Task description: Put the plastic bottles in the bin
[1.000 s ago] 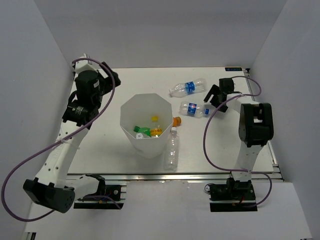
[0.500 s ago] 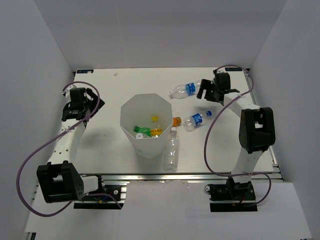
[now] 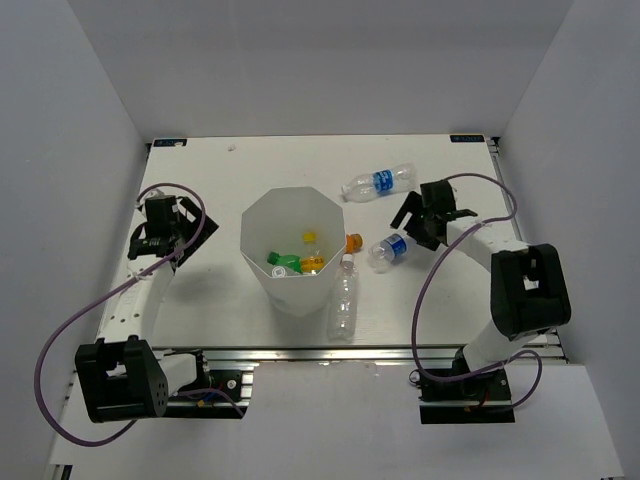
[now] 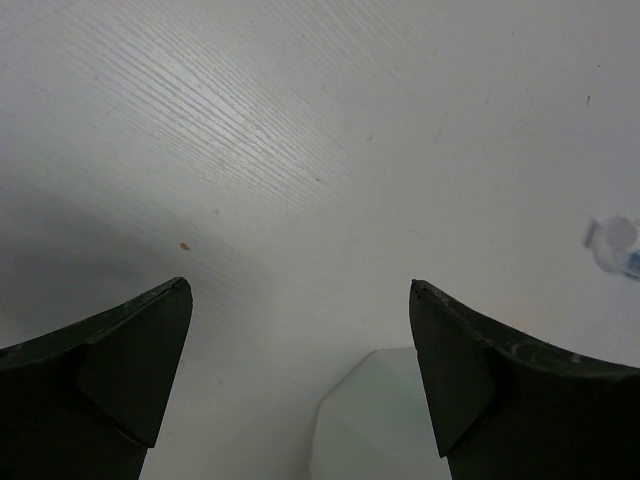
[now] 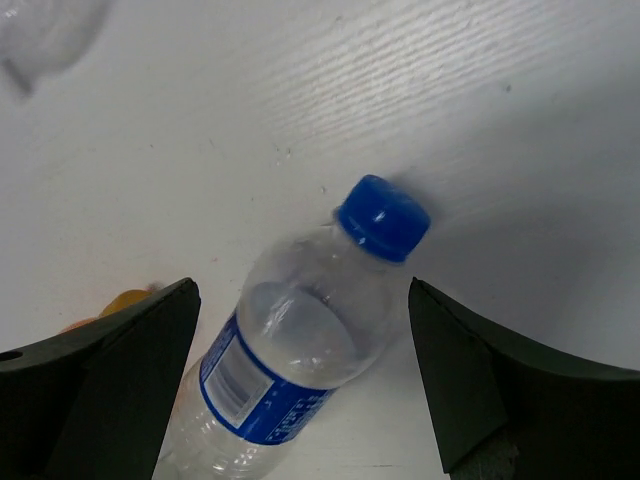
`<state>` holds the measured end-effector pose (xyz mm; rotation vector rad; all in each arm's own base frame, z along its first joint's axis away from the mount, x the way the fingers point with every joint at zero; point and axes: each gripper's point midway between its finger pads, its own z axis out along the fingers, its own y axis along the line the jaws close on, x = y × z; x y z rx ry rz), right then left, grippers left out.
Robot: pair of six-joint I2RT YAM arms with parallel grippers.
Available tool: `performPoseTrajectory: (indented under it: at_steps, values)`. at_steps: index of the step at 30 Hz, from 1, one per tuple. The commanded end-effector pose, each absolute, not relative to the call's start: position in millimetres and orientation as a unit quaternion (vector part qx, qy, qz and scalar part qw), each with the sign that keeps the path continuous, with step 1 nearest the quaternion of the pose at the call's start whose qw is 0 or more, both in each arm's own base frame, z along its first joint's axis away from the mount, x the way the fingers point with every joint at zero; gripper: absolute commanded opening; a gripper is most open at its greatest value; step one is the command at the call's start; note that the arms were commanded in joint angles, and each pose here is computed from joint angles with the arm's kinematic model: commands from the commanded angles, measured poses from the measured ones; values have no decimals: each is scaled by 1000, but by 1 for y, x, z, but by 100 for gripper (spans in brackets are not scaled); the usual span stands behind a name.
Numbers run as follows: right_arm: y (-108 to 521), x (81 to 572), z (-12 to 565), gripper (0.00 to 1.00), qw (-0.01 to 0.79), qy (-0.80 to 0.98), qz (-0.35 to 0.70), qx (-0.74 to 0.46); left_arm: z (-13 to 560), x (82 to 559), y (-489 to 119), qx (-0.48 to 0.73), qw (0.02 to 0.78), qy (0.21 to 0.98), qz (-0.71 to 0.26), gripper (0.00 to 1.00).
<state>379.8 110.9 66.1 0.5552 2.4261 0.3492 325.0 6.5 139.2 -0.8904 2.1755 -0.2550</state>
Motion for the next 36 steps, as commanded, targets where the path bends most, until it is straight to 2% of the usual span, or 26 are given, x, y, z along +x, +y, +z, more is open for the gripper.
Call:
performPoseTrajectory:
  at_steps: [1,4,7,10,11,12,14,15,16,18,20,23,24,27,31,33,34,35,36]
  values:
    - [124,380,60,89,303,907,140,257,151,327,-6,-325,390,851,-136,98]
    - [127,378,37,88,289,906,140,277,151,325,-7,-325,394,848,-142,98]
    - [125,385,19,80,281,908,122,285,151,323,-7,-327,396,846,-142,98]
    - [132,394,21,65,283,910,130,273,154,320,-3,-330,399,845,-131,98]
    - [134,398,31,51,295,907,136,268,156,319,-2,-331,402,844,-129,98]
    - [140,408,45,39,315,900,152,259,157,318,4,-338,408,840,-113,98]
    - [147,421,87,22,362,889,178,217,166,317,6,-339,423,833,-112,98]
    - [155,426,111,20,383,882,201,187,169,317,7,-340,427,830,-112,98]
    - [162,441,171,20,455,852,226,128,174,317,7,-339,434,827,-114,98]
    - [184,441,238,19,515,814,266,46,173,316,7,-339,433,827,-113,98]
    - [201,428,334,23,612,736,285,-56,168,314,7,-344,424,831,-110,98]
    - [256,374,409,24,654,641,354,-189,158,312,6,-350,413,833,-112,98]
    - [290,342,419,24,649,609,384,-246,157,312,5,-353,412,833,-114,98]
    - [341,290,437,26,641,550,411,-345,152,311,7,-357,412,831,-110,98]
    - [367,270,424,31,605,557,411,-394,151,309,13,-362,406,834,-90,98]
    - [373,263,410,55,580,568,418,-409,154,309,12,-361,410,832,-95,98]
    - [374,260,407,69,574,565,416,-422,157,308,12,-360,414,831,-95,98]
    - [375,259,401,89,568,565,410,-436,159,308,13,-361,418,828,-94,98]
    - [373,254,394,89,556,562,394,-470,160,308,13,-359,419,828,-94,98]
